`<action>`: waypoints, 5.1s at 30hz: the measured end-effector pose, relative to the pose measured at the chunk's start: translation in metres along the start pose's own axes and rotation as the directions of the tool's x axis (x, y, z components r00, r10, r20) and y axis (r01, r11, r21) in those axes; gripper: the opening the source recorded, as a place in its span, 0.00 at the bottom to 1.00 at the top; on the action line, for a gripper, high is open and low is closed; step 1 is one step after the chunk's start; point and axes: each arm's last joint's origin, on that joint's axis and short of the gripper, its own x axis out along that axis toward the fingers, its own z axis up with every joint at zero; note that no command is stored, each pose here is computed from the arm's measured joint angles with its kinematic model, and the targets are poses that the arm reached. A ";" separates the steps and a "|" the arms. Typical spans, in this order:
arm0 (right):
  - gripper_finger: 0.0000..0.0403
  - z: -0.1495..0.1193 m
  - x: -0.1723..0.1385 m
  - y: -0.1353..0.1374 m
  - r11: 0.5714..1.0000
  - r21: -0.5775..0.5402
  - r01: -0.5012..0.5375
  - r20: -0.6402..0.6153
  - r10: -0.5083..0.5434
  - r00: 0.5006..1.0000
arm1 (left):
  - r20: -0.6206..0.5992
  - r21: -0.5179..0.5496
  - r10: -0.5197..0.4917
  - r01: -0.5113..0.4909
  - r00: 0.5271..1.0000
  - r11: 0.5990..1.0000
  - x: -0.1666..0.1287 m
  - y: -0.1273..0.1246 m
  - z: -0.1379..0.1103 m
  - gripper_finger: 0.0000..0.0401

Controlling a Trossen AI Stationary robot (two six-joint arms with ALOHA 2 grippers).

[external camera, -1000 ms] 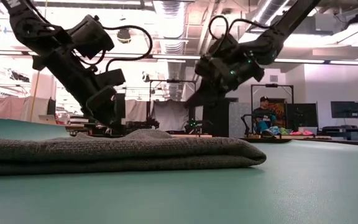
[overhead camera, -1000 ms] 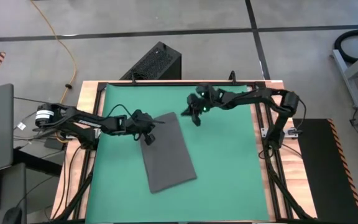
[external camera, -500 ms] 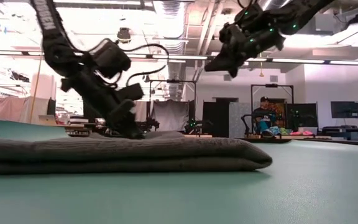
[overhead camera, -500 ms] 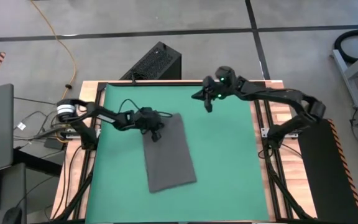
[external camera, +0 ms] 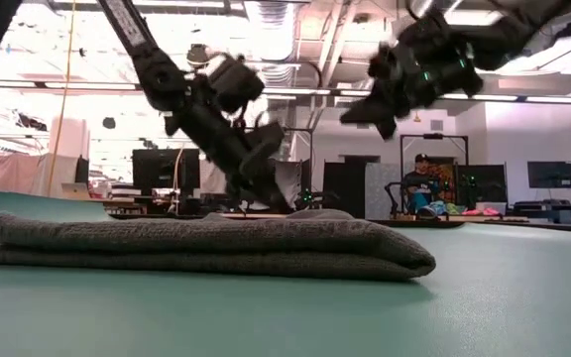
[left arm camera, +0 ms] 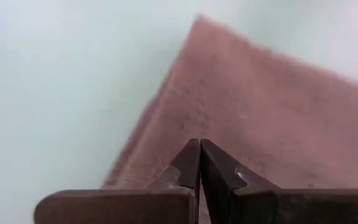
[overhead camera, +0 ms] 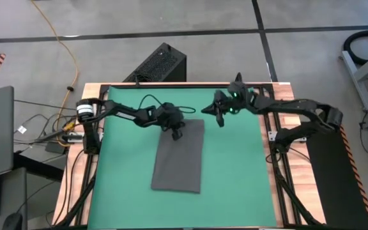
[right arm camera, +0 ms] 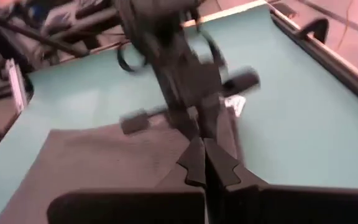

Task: Roll towel
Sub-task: Roll the gray towel

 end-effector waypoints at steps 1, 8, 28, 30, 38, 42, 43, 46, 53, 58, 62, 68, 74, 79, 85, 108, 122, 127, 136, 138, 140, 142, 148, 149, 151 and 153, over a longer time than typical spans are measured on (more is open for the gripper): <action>0.02 -0.011 0.002 0.001 1.000 0.017 0.014 0.032 -0.015 0.999 | 0.017 0.000 0.001 -0.001 1.000 1.000 -0.005 -0.001 0.005 0.00; 0.02 -0.063 0.036 0.008 0.987 0.105 0.123 0.059 -0.129 0.990 | 0.061 0.060 -0.008 0.004 0.998 0.998 -0.037 -0.002 0.025 0.00; 0.02 -0.134 0.095 -0.011 0.942 0.273 0.195 -0.002 -0.202 0.979 | 0.202 -0.036 -0.095 0.104 0.975 0.994 -0.041 0.023 -0.055 0.00; 0.02 -0.138 0.096 -0.012 0.939 0.267 0.215 -0.011 -0.220 0.975 | 0.148 -0.057 -0.053 0.062 0.988 0.996 -0.035 0.025 -0.065 0.00; 0.02 -0.146 0.096 -0.014 0.928 0.253 0.273 -0.094 -0.258 0.962 | 0.069 -0.129 0.032 -0.023 0.997 0.991 -0.034 0.036 -0.088 0.00; 0.02 -0.144 0.095 -0.014 0.925 0.266 0.272 -0.074 -0.262 0.962 | 0.072 -0.177 -0.011 0.024 0.997 0.984 -0.034 0.034 -0.089 0.00; 0.02 -0.142 0.095 -0.015 0.921 0.277 0.274 -0.067 -0.266 0.962 | 0.073 -0.193 -0.017 0.031 0.997 0.981 -0.034 0.033 -0.088 0.00; 0.03 -0.134 0.092 -0.016 0.908 0.315 0.275 -0.048 -0.274 0.960 | 0.090 -0.212 -0.036 0.055 0.995 0.976 -0.035 0.028 -0.085 0.00; 0.03 -0.090 0.072 0.000 0.920 0.319 0.225 0.053 -0.255 0.966 | 0.203 -0.154 -0.038 0.070 0.978 0.986 -0.069 0.022 -0.049 0.00; 0.03 -0.080 0.070 0.042 0.957 0.259 0.131 0.060 -0.151 0.987 | 0.258 -0.103 -0.087 0.117 0.962 0.988 -0.100 0.001 -0.032 0.00; 0.02 -0.091 0.077 0.071 0.949 0.265 0.168 0.039 -0.185 0.982 | 0.241 -0.036 -0.132 0.145 0.961 0.989 -0.109 -0.028 -0.046 0.00; 0.02 -0.122 0.090 0.089 0.898 0.345 0.273 -0.016 -0.285 0.958 | 0.265 -0.051 -0.193 0.213 0.945 0.976 -0.110 -0.054 -0.084 0.00; 0.02 -0.159 0.102 0.098 0.864 0.368 0.343 -0.091 -0.334 0.938 | 0.270 -0.029 -0.231 0.247 0.935 0.969 -0.098 -0.070 -0.101 0.00; 0.02 -0.176 0.106 0.100 0.859 0.337 0.385 -0.113 -0.369 0.922 | 0.221 -0.032 -0.216 0.228 0.951 0.973 -0.070 -0.077 -0.113 0.00; 0.02 -0.174 0.103 0.100 0.887 0.285 0.363 -0.122 -0.342 0.932 | 0.138 -0.063 -0.186 0.196 0.973 0.979 -0.048 -0.076 -0.130 0.00; 0.02 -0.158 0.073 0.172 0.929 0.226 0.294 -0.041 -0.292 0.955 | 0.261 -0.137 -0.117 0.156 0.958 0.978 -0.090 -0.112 -0.102 0.00; 0.02 -0.193 0.081 0.176 0.910 0.266 0.318 -0.076 -0.309 0.948 | 0.141 -0.112 -0.144 0.160 0.979 0.981 -0.063 -0.116 -0.140 0.00; 0.02 -0.155 0.067 0.181 0.932 0.260 0.254 -0.019 -0.258 0.966 | 0.205 -0.128 -0.144 0.173 0.968 0.977 -0.079 -0.117 -0.121 0.00; 0.02 -0.120 0.054 0.214 0.974 0.172 0.145 0.046 -0.155 0.987 | 0.373 -0.111 -0.251 0.312 0.893 0.944 -0.125 -0.147 -0.079 0.00; 0.02 -0.127 0.061 0.224 0.980 0.129 0.153 -0.011 -0.153 0.988 | 0.305 -0.067 -0.278 0.312 0.911 0.948 -0.128 -0.163 -0.082 0.00; 0.02 -0.129 0.070 0.236 0.984 0.118 0.137 -0.019 -0.135 0.991 | 0.248 -0.012 -0.302 0.315 0.920 0.949 -0.132 -0.180 -0.082 0.00; 0.02 -0.131 0.078 0.249 0.987 0.114 0.114 -0.019 -0.112 0.994 | 0.211 0.033 -0.310 0.310 0.927 0.950 -0.137 -0.196 -0.081 0.00; 0.02 -0.152 0.098 0.283 0.984 0.157 0.083 -0.041 -0.077 0.996 | 0.227 0.017 -0.264 0.267 0.938 0.964 -0.152 -0.216 -0.096 0.00; 0.02 -0.156 0.101 0.287 0.982 0.169 0.087 -0.040 -0.081 0.996 | 0.224 0.007 -0.268 0.273 0.937 0.962 -0.153 -0.217 -0.100 0.00; 0.02 -0.161 0.109 0.296 0.978 0.194 0.078 -0.039 -0.072 0.997 | 0.214 0.013 -0.282 0.286 0.935 0.958 -0.155 -0.219 -0.111 0.00; 0.02 -0.168 0.118 0.300 0.976 0.201 0.089 -0.049 -0.081 0.996 | 0.236 0.015 -0.315 0.320 0.919 0.947 -0.154 -0.225 -0.117 0.00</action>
